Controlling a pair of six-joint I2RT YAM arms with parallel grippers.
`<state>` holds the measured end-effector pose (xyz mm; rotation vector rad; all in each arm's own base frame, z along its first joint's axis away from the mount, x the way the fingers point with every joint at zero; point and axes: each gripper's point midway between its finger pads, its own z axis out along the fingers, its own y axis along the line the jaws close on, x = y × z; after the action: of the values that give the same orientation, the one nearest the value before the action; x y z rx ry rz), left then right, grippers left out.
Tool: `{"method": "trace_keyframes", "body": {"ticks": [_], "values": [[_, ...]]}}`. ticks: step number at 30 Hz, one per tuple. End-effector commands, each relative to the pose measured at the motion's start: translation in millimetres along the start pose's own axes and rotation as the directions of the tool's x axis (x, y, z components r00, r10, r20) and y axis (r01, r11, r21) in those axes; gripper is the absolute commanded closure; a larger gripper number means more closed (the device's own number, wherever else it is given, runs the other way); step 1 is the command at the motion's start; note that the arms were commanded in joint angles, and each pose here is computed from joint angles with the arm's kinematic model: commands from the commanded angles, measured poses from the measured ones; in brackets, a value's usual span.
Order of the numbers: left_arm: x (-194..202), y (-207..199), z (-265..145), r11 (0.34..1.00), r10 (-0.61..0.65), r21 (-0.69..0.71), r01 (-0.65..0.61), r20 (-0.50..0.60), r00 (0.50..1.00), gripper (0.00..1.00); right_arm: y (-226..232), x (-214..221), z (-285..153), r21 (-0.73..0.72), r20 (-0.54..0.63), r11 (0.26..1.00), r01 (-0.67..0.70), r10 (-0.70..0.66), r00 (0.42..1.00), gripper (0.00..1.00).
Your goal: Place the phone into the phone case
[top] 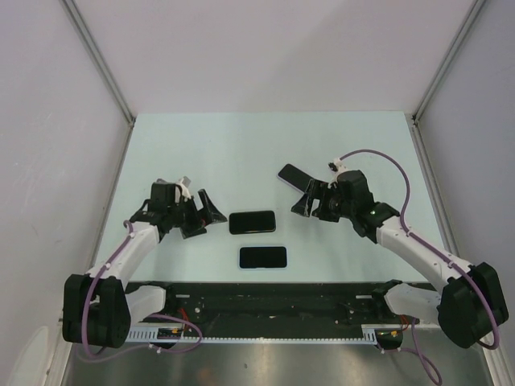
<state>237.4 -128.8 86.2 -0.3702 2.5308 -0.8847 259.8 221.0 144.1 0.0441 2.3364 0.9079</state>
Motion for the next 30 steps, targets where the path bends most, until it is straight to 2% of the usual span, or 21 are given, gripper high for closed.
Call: {"method": "trace_keyframes", "body": {"ticks": [1, 9, 17, 24, 30], "values": [[-4, -10, 0, 0.997, 0.032, 0.067, -0.032, 0.002, 0.999, 0.02, 10, -12, -9, -0.029, 0.054, 0.999, 0.028, -0.027, 0.998, 0.09], [-2, 2, 21, 0.998, -0.018, 0.051, 0.020, -0.050, 0.999, 0.13, 1, -14, -7, 0.005, 0.058, 1.000, 0.024, -0.024, 0.998, 0.05], [-4, 13, 51, 0.997, -0.060, 0.038, 0.065, -0.104, 0.993, 0.31, -14, -14, -5, 0.047, 0.047, 0.999, 0.016, -0.018, 0.999, 0.04], [6, 19, 73, 0.999, -0.046, 0.010, 0.049, -0.173, 0.984, 0.46, -30, -17, -6, 0.073, 0.047, 0.997, -0.024, 0.021, 0.999, 0.04], [22, 13, 92, 1.000, -0.021, 0.002, 0.022, -0.232, 0.972, 0.49, -41, -22, -7, 0.073, 0.049, 0.996, -0.046, 0.042, 0.998, 0.04]]}}
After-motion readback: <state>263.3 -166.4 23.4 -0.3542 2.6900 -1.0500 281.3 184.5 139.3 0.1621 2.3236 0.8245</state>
